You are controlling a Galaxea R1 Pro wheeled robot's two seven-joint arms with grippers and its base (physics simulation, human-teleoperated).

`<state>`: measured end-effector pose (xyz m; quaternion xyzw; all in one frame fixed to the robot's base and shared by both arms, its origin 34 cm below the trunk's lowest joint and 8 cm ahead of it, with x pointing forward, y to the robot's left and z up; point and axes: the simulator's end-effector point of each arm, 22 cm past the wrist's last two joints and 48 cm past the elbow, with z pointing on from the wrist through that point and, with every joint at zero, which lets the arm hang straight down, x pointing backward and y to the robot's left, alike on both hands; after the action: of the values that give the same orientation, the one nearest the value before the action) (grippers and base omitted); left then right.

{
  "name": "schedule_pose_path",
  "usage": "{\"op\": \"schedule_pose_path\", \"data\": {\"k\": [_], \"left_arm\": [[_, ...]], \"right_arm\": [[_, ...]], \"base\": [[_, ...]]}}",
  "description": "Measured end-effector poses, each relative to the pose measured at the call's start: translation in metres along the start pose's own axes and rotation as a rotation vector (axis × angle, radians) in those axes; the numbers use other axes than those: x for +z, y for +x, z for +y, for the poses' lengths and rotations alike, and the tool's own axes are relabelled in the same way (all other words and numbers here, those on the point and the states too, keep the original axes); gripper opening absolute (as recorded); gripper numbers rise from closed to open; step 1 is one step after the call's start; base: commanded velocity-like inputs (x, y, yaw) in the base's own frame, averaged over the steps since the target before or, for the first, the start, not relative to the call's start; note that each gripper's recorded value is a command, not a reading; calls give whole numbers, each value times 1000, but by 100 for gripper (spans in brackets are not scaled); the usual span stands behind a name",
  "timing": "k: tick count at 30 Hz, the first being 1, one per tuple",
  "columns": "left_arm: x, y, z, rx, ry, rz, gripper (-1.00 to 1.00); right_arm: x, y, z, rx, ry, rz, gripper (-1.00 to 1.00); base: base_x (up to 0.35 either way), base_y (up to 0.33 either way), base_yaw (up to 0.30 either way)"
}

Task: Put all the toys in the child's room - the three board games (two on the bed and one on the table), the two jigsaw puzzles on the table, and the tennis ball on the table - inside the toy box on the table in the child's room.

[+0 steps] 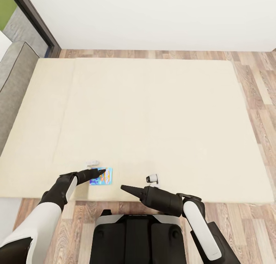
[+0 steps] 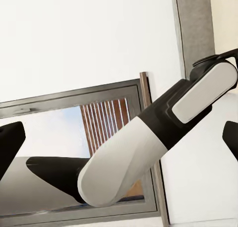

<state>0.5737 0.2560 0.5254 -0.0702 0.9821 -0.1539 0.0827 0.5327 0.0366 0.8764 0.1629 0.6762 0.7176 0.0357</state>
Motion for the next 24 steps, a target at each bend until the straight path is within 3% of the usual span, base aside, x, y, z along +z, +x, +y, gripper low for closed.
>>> {"op": "schedule_pose_path", "data": {"k": [24], "left_arm": [[0, 1, 1, -2, -2, 4, 100]], "right_arm": [[0, 0, 0, -1, 0, -1, 100]], "base": [[-17, -17, 0]]}}
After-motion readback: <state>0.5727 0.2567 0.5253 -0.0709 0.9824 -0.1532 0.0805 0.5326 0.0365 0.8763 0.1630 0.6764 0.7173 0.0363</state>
